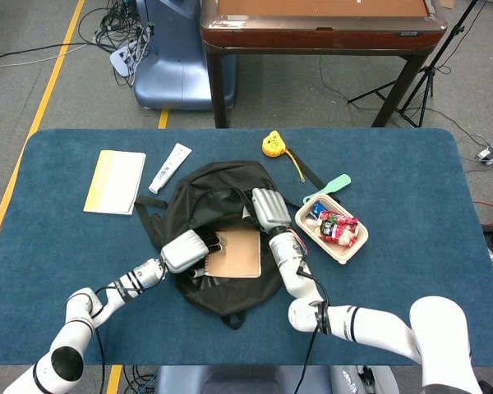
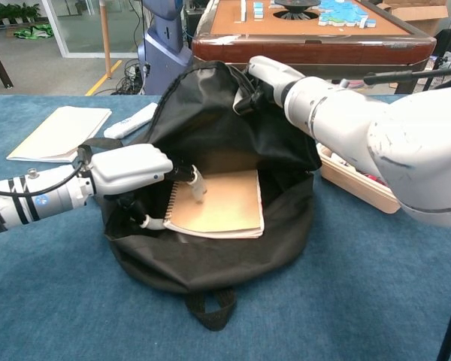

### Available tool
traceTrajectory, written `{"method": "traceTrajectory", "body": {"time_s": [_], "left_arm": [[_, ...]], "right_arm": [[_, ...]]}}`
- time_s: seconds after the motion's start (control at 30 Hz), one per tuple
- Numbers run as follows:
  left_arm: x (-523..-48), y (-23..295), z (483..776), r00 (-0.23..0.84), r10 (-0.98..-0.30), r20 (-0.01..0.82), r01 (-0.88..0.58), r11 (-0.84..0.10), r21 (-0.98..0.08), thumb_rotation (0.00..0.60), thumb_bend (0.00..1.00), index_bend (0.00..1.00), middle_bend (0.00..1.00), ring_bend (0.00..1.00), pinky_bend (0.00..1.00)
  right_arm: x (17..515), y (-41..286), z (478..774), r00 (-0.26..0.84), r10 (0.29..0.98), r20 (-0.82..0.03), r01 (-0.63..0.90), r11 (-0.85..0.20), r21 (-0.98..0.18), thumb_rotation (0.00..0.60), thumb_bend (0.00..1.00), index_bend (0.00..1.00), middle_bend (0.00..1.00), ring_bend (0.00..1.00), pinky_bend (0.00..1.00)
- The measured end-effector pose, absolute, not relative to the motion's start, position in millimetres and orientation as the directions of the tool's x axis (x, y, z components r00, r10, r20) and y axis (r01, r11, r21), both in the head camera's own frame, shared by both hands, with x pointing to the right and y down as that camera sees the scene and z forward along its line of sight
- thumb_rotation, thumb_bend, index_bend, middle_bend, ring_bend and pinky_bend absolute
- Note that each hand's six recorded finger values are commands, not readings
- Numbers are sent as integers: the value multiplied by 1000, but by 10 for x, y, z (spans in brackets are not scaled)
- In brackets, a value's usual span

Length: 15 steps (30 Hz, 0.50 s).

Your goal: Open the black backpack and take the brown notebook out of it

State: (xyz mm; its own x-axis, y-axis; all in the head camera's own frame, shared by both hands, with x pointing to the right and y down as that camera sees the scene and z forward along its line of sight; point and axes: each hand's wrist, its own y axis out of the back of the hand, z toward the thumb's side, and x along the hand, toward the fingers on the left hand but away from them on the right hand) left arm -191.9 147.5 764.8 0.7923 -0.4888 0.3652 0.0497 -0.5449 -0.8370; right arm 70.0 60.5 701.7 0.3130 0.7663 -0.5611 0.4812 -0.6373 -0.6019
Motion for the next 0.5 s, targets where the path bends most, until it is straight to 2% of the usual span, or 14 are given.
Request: {"method": "traceTrajectory", "body": {"time_s": [0.23,0.5], "left_arm": [[-1855,1472,7548,793,-531,299,-84,-581,-810,600,289,588,583,417,216],[-1780,1513,7367,803,-563,195,-243,-608,-755,600,290,650,667,488,235]], "right_arm": [[718,573,7023,300,770,-563,490,-631,-601,600,1000,649,498,289,75],[740,550,7035,285,772,-568,503,-625,-596,600,1000,649,498,289,75]]}}
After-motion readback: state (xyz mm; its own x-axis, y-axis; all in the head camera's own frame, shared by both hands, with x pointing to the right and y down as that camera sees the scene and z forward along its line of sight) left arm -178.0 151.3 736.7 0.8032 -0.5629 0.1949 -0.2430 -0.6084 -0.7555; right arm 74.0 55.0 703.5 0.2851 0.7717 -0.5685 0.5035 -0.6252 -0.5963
